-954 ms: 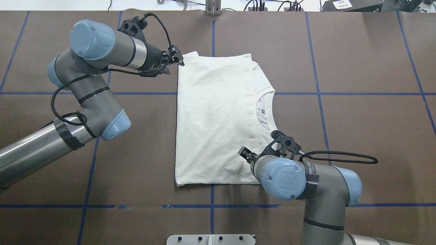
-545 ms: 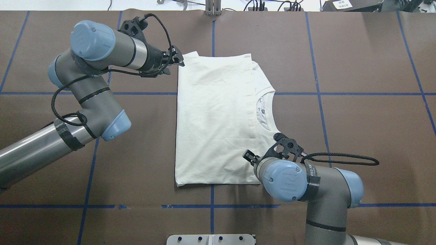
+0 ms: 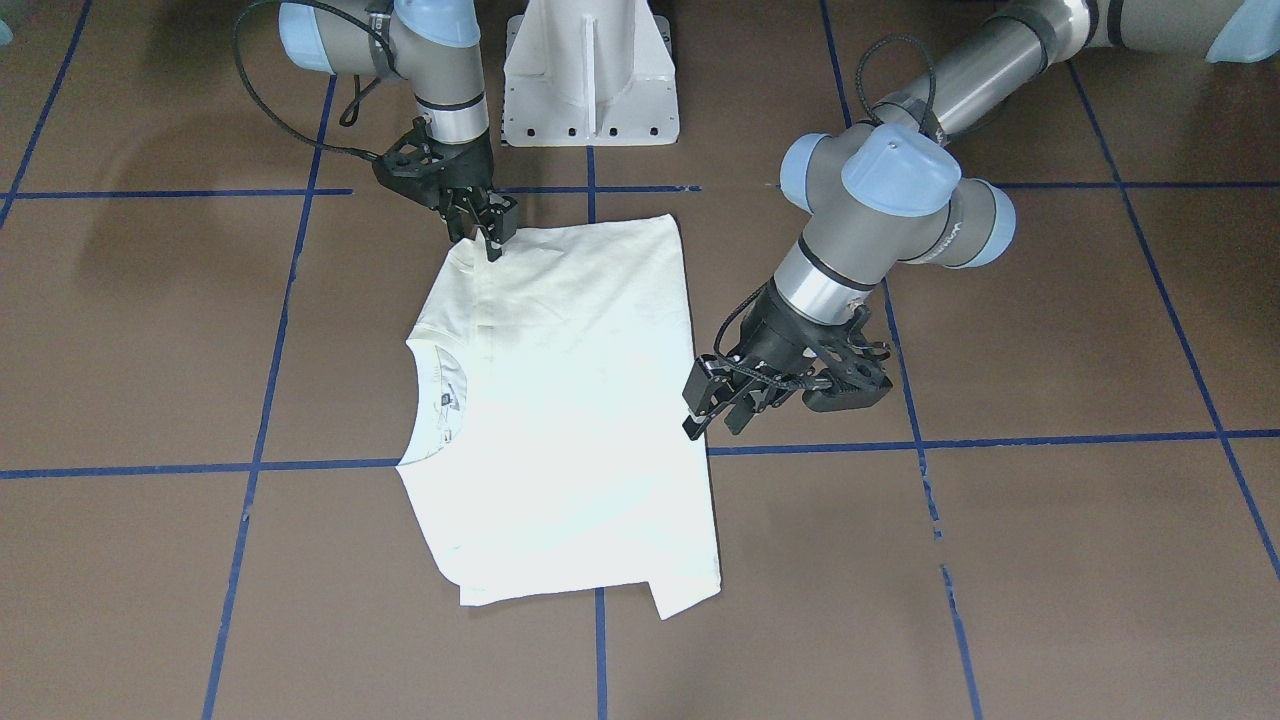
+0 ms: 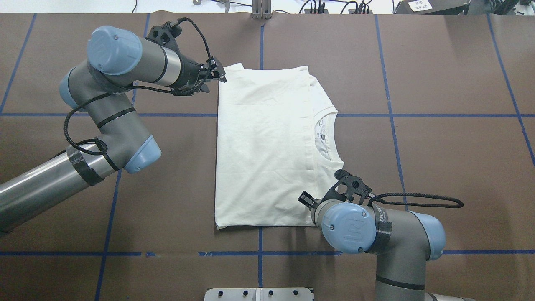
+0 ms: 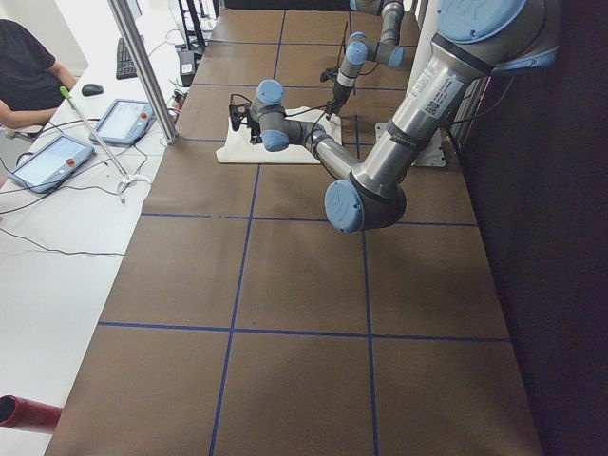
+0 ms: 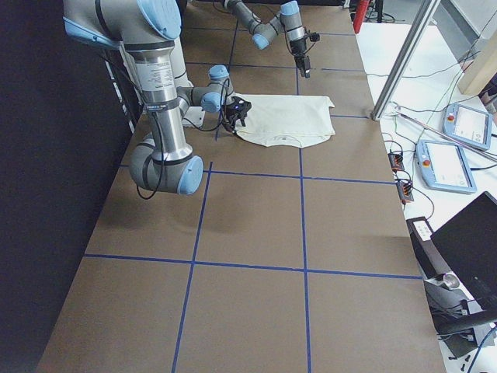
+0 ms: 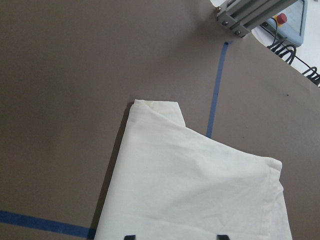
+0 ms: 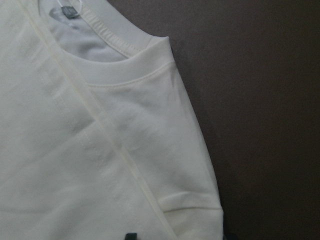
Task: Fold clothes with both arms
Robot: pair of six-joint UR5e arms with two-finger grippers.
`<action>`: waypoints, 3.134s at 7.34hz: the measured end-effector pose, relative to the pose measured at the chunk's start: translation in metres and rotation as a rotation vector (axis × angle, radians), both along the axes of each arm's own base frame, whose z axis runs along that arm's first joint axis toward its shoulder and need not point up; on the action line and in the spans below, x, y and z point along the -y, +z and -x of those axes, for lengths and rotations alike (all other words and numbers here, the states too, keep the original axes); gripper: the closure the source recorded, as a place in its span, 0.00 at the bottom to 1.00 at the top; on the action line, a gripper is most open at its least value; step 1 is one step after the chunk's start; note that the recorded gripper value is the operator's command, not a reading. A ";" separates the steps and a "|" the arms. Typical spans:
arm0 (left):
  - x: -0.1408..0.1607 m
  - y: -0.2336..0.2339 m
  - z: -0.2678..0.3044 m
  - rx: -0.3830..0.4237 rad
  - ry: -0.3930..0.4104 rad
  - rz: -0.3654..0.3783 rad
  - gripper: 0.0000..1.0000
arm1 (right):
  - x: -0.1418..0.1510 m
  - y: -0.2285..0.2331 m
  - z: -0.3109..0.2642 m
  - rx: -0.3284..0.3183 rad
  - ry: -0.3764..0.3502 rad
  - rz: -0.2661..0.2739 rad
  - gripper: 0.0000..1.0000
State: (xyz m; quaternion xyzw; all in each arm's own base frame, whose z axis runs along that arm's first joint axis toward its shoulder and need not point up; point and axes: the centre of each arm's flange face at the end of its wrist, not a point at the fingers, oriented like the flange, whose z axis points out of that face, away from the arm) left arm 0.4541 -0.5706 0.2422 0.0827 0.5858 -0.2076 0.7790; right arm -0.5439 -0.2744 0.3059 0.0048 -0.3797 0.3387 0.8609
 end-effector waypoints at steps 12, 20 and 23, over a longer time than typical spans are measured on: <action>-0.244 0.008 -0.087 0.077 0.052 0.289 0.38 | -0.016 -0.015 -0.033 0.051 -0.044 0.046 1.00; -0.301 0.032 -0.115 0.194 0.070 0.396 0.91 | -0.016 -0.015 -0.032 0.051 -0.044 0.048 1.00; -0.310 0.030 -0.119 0.196 0.087 0.395 1.00 | -0.016 -0.016 -0.032 0.052 -0.044 0.047 1.00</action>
